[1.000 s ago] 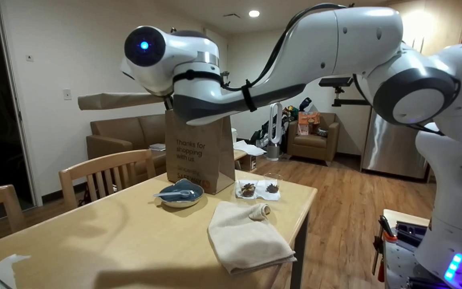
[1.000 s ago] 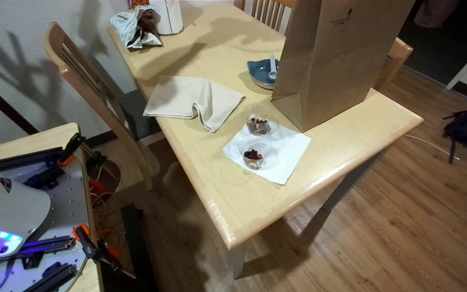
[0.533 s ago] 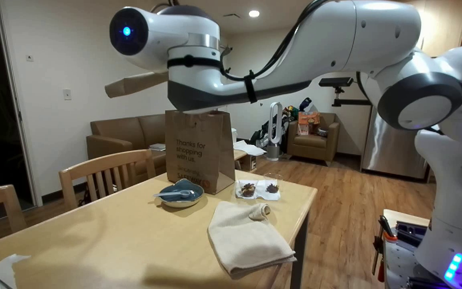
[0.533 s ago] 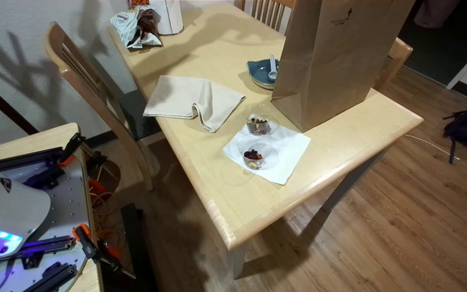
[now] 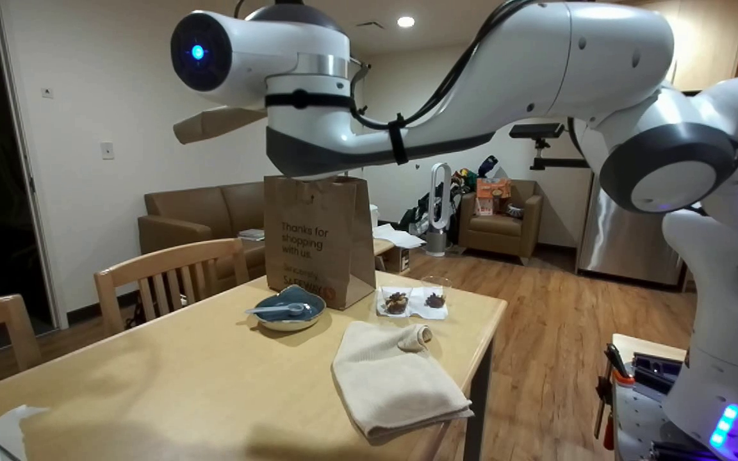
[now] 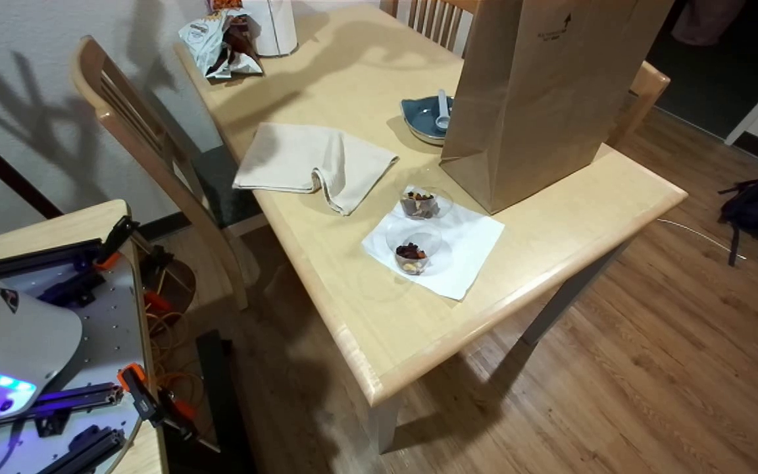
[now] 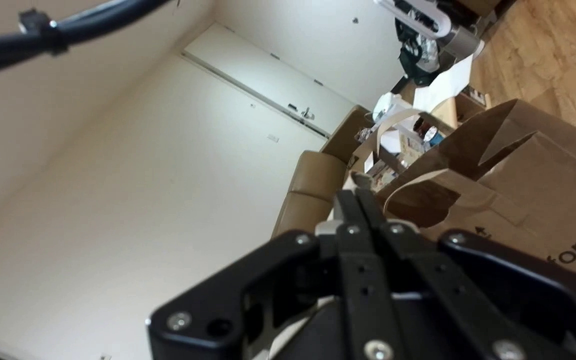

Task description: Place the paper towel core and place it in the paper bag

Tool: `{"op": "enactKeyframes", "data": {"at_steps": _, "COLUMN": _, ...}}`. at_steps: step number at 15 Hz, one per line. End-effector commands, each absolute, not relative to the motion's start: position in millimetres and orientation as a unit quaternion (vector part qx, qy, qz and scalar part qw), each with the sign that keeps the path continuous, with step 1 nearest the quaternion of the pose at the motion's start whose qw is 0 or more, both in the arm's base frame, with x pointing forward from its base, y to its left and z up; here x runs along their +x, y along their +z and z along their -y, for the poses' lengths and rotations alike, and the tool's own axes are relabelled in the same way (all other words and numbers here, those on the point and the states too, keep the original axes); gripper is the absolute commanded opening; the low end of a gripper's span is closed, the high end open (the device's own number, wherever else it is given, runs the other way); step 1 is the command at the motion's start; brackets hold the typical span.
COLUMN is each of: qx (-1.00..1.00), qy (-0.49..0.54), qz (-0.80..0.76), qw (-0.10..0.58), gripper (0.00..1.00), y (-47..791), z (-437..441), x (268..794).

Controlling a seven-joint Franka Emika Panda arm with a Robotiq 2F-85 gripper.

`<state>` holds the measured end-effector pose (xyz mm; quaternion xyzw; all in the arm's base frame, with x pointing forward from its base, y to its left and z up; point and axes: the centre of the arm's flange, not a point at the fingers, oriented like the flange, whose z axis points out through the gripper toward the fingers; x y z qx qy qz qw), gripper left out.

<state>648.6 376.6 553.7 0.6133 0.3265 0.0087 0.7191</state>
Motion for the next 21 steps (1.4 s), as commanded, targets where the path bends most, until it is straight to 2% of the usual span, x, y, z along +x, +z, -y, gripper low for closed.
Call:
{"op": "enactKeyframes", "data": {"at_steps": 1, "qx": 0.613, "qy": -0.053, "qz": -0.253, "qw": 0.746, "gripper": 0.01, "y": 568, "z": -368, "x": 644}}
{"op": "enactKeyframes", "data": {"at_steps": 5, "qx": 0.613, "qy": -0.119, "qz": -0.163, "qw": 0.764, "gripper": 0.01, "y": 590, "z": -341, "x": 628}}
{"op": "enactKeyframes", "data": {"at_steps": 9, "qx": 0.620, "qy": -0.205, "qz": -0.096, "qw": 0.751, "gripper": 0.01, "y": 611, "z": -317, "x": 614}}
{"op": "enactKeyframes", "data": {"at_steps": 11, "qx": 0.628, "qy": -0.174, "qz": -0.047, "qw": 0.757, "gripper": 0.01, "y": 615, "z": -317, "x": 608}}
{"op": "enactKeyframes", "data": {"at_steps": 16, "qx": 0.625, "qy": -0.179, "qz": -0.058, "qw": 0.758, "gripper": 0.01, "y": 608, "z": -308, "x": 598}}
{"op": "enactKeyframes", "data": {"at_steps": 21, "qx": 0.654, "qy": -0.284, "qz": -0.112, "qw": 0.692, "gripper": 0.01, "y": 605, "z": -283, "x": 601}}
